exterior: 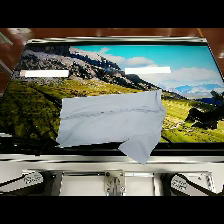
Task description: Fold the shirts.
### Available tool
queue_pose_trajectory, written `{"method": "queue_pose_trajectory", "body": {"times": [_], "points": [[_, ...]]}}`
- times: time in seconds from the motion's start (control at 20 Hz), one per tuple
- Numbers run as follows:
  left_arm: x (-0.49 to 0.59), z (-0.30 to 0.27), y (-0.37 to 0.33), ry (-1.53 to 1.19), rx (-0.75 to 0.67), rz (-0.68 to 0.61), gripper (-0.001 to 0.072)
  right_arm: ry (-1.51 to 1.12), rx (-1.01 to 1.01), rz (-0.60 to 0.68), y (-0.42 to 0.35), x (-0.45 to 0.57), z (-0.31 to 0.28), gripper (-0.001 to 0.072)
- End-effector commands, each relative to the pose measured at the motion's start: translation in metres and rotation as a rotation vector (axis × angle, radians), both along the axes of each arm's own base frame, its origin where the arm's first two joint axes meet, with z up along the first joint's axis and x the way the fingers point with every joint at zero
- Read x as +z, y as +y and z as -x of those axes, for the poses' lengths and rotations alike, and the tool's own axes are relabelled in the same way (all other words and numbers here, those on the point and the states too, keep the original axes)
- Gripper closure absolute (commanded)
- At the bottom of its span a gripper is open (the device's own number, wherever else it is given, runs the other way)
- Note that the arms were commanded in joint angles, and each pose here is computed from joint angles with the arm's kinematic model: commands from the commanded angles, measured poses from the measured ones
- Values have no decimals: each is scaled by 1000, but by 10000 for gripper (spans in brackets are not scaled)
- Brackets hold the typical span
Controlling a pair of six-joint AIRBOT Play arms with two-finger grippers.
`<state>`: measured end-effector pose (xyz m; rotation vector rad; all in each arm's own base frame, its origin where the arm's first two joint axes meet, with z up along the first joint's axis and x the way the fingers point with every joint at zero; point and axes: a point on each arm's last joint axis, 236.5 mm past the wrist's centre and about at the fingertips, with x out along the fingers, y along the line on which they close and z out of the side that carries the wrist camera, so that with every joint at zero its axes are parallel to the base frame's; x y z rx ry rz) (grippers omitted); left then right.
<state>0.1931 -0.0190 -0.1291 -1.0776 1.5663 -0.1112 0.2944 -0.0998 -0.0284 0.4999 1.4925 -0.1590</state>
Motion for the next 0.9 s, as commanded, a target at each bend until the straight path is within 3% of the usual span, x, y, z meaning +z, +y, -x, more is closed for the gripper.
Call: {"method": "queue_pose_trajectory", "body": {"times": [0.0, 0.15, 0.2, 0.3, 0.4, 0.45, 0.85], "points": [[-8, -6, 6, -15, 28, -36, 406, 26, 1, -16, 4, -3, 7, 205], [-7, -6, 5, -12, 32, -31, 412, 98, 37, -92, 25, -22, 31, 204], [-7, -5, 4, -8, 33, -27, 526, 122, 59, -132, 36, -29, 41, 204], [-5, -4, 2, -5, 27, -14, 671, 168, 84, -212, 57, -41, 61, 204], [-3, -2, 0, -4, 18, -2, 672, 184, 100, -282, 75, -49, 73, 194], [-2, -2, -1, -6, 13, 1, 672, 182, 102, -326, 86, -51, 76, 119], [1, 0, -3, -18, -10, 12, 672, 183, 43, -482, 134, -80, 102, 136]]}}
